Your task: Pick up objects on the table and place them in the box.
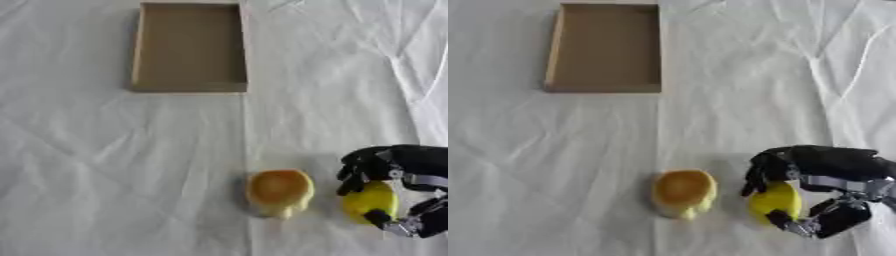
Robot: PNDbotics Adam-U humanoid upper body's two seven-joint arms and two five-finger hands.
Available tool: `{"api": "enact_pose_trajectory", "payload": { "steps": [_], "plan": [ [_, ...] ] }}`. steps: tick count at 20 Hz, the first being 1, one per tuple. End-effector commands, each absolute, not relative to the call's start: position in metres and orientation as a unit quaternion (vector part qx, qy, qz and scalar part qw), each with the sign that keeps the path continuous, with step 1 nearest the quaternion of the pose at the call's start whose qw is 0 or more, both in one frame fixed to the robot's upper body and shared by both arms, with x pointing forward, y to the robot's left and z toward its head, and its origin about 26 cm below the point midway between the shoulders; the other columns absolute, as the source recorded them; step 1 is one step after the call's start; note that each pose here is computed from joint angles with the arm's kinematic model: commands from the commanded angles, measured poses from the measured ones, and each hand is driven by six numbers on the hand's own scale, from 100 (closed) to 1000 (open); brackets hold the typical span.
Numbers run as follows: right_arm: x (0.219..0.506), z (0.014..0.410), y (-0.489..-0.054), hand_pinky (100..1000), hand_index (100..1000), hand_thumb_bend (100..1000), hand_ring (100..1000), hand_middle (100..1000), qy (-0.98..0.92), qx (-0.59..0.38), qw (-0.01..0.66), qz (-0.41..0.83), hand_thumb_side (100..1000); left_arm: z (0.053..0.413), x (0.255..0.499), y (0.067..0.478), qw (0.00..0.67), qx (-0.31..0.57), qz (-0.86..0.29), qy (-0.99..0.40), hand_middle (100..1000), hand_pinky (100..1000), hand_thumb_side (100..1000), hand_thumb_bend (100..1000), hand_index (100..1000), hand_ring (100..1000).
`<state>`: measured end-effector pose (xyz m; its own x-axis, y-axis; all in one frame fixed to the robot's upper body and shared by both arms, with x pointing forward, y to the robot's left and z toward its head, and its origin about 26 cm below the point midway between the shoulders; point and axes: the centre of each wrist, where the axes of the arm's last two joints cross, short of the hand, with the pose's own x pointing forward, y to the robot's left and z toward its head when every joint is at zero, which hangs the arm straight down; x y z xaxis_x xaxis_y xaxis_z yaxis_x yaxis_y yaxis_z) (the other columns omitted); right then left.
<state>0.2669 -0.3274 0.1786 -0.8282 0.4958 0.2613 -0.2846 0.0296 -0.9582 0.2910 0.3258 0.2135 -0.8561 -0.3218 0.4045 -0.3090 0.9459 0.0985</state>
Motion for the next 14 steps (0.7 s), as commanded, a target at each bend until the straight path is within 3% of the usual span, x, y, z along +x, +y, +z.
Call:
{"api": "enact_pose_trajectory", "payload": {
  "steps": [1, 14],
  "plan": [
    [0.266, 0.188, -0.327, 917, 776, 100, 785, 503, -0.668, -0.087, 0.276, 0.686, 100, 0.22, 0.289, 0.325, 0.203, 0.16, -0.019, -0.966, 829, 876, 680, 100, 866, 889],
    [0.275, 0.215, -0.326, 916, 763, 100, 758, 482, -0.734, -0.086, 0.211, 0.64, 100, 0.221, 0.289, 0.325, 0.203, 0.158, -0.024, -0.966, 830, 876, 679, 100, 865, 890]
  ]
}}
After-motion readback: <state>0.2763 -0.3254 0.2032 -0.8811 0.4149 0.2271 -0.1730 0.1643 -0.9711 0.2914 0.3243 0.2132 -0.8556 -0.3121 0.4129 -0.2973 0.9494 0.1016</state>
